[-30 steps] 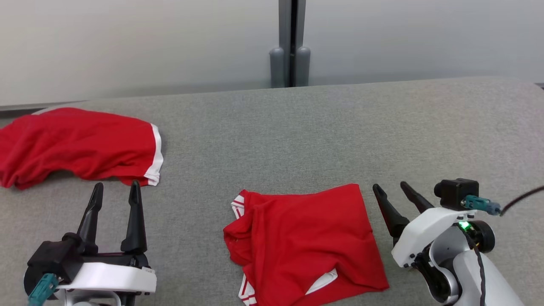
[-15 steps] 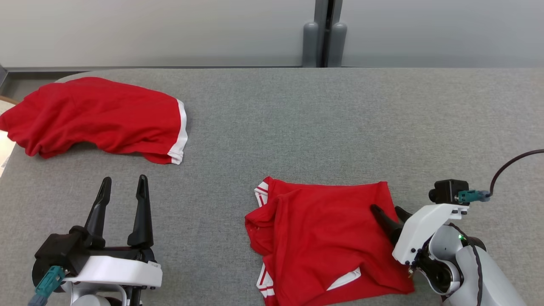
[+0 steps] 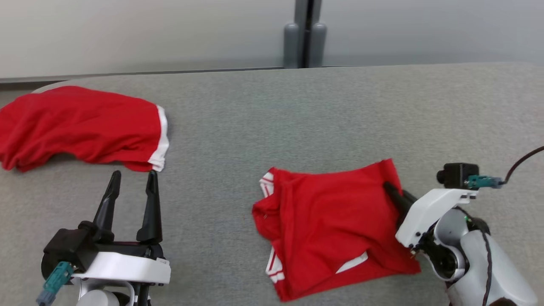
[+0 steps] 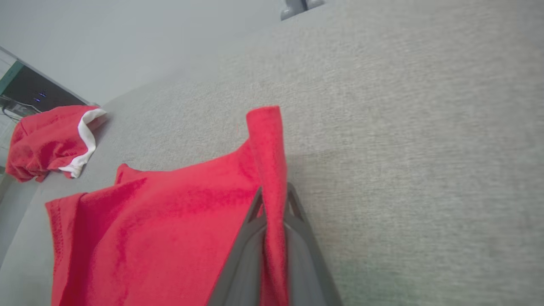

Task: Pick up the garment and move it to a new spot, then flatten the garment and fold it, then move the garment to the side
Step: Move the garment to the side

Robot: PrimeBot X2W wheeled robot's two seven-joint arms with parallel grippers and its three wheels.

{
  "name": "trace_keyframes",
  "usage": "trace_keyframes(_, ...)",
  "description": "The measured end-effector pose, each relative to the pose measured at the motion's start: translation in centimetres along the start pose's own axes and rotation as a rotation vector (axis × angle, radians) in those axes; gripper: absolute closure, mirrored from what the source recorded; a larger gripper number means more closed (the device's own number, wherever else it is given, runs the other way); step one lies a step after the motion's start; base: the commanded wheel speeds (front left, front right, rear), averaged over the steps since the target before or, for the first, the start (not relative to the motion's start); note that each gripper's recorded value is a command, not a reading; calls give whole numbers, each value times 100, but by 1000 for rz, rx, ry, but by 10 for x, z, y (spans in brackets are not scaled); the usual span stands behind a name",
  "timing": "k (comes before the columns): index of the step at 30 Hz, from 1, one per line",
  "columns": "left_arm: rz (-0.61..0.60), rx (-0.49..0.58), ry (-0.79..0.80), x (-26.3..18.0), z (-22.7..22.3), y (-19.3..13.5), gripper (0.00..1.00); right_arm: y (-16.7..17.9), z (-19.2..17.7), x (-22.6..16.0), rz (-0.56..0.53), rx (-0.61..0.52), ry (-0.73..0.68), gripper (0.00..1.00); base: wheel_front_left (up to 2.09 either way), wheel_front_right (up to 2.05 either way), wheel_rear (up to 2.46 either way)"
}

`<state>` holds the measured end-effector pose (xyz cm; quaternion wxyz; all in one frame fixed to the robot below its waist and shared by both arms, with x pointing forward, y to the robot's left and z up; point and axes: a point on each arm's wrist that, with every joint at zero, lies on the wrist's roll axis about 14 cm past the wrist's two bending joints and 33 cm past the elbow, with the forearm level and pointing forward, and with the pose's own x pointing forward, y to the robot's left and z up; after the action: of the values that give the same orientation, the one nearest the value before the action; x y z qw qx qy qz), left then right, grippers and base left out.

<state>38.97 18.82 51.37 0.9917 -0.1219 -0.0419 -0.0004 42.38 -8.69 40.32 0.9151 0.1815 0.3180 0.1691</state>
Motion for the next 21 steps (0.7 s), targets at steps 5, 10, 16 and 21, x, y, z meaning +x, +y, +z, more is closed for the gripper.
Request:
trace_keyframes(5,-111,-18,8,12,-6,-35,0,-30,23,-20,-71,-14,-82,100,0,0,0)
trace_keyframes(10,-237,-37,29,27,-16,-76,0,-58,39,-46,-144,4,-161,100,0,0,0)
trace_keyframes(16,-397,-60,64,42,-31,-129,0,-93,45,-80,-242,58,-245,100,0,0,0)
trace_keyframes(21,-529,-83,100,47,-45,-174,0,-111,53,-101,-301,76,-321,100,0,0,0)
